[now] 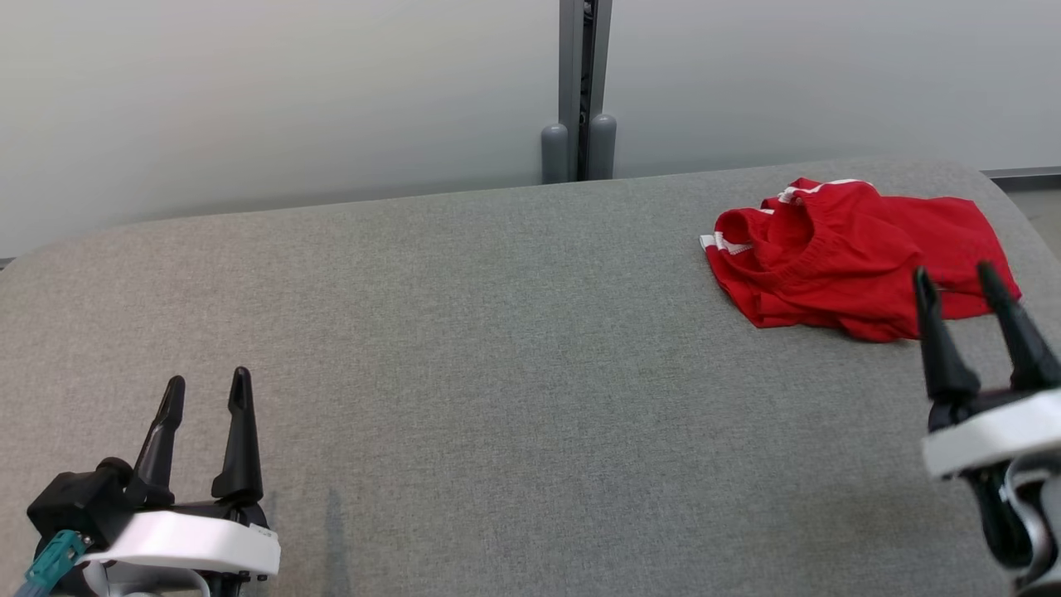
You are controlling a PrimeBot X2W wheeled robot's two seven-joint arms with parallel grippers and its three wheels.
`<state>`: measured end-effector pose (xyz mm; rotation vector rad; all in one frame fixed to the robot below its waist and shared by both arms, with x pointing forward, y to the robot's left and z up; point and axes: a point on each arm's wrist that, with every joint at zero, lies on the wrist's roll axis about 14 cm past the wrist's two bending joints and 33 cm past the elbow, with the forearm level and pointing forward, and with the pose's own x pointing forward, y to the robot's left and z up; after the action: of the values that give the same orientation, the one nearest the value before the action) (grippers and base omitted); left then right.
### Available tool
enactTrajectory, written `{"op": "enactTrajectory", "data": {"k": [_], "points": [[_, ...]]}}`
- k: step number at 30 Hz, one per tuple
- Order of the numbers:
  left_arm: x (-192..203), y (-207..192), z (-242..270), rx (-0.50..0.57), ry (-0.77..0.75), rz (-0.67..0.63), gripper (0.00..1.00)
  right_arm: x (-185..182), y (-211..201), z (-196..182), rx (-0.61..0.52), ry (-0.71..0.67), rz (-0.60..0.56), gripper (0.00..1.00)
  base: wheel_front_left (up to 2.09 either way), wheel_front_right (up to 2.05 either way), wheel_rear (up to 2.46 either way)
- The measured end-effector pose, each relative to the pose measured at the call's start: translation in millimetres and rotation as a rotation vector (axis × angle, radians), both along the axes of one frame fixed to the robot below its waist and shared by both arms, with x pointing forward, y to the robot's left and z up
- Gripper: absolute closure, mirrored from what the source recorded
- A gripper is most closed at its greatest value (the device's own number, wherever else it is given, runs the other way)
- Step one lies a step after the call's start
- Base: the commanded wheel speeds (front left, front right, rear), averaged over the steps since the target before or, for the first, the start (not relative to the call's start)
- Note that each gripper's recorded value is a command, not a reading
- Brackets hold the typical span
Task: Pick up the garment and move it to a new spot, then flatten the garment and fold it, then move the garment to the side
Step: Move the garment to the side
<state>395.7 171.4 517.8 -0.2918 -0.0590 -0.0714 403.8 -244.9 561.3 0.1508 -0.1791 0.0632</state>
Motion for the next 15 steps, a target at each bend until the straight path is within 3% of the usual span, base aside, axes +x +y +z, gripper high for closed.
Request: {"op": "enactTrajectory", "data": {"k": [7,15], "points": [[-1.6,3.7,6.3,-0.038,-0.032,0.022,0.0,-24.8,28.8,-22.0,0.06,0.016,-0.004,0.0,0.0,0.0,0.0],[-12.1,1.5,-9.9,0.008,-0.001,0.041,0.0,-29.8,43.9,-30.4,0.049,0.035,0.021,0.0,0.0,0.0,0.0]]}}
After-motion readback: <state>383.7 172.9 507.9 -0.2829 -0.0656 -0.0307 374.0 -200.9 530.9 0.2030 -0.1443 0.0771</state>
